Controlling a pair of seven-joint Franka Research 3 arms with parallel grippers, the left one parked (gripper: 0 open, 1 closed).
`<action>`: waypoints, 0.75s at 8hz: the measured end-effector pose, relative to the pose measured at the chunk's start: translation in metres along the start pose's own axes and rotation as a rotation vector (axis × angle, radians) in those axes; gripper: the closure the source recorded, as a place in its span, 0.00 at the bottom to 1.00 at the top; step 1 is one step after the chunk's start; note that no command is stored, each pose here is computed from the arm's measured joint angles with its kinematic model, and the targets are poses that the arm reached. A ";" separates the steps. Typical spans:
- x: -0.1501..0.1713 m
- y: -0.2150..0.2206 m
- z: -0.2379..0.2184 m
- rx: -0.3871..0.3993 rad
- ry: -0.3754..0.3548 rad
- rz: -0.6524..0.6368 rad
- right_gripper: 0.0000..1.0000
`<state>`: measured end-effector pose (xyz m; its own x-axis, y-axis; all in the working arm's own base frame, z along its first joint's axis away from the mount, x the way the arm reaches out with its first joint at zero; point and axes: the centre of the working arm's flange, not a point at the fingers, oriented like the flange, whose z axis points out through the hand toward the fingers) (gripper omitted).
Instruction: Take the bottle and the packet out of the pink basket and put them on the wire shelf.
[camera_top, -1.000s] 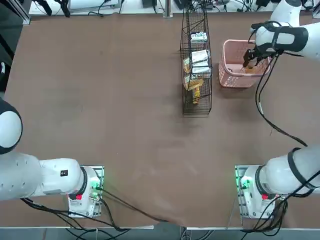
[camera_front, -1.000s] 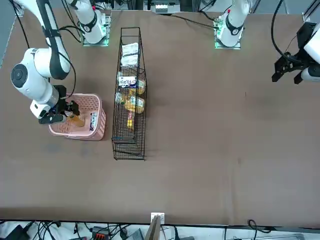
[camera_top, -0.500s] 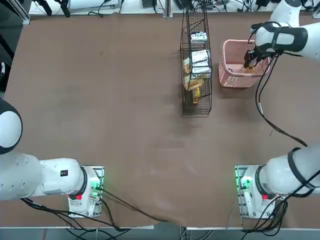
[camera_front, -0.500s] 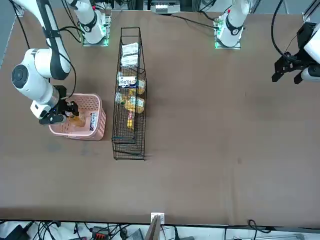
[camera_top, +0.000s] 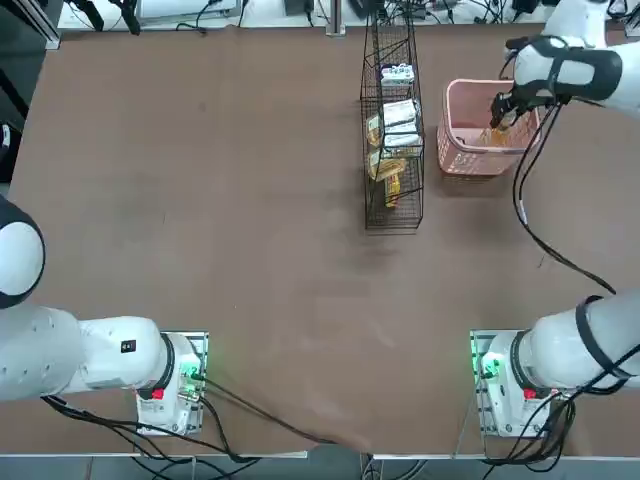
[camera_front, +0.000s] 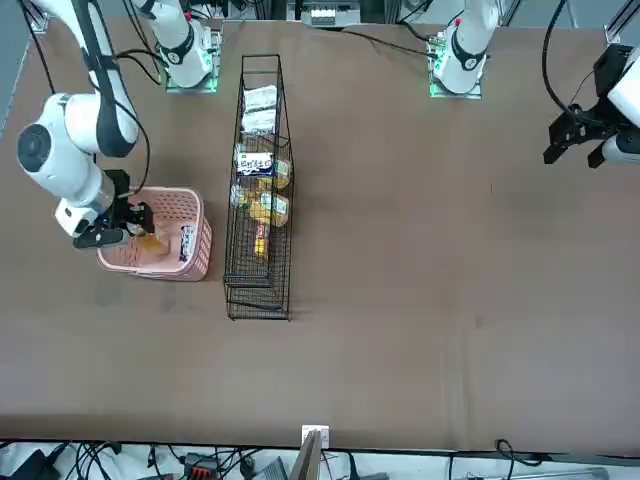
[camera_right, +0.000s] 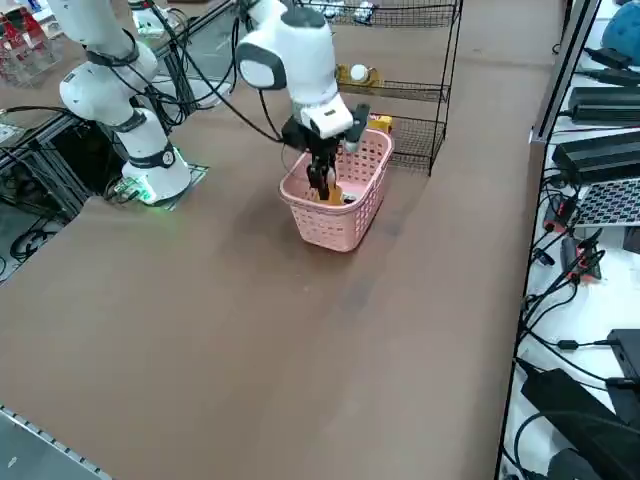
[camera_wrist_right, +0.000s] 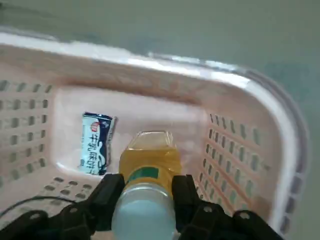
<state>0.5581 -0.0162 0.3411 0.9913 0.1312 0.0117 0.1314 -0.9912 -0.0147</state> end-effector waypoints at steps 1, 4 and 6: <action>0.005 0.000 -0.032 0.000 0.001 -0.001 0.45; 0.019 0.002 -0.134 0.027 0.013 0.011 0.45; 0.027 -0.004 -0.165 0.135 0.037 0.062 0.45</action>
<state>0.5832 -0.0109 0.5061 0.9968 0.0669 0.0439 0.0728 -0.9859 -0.1507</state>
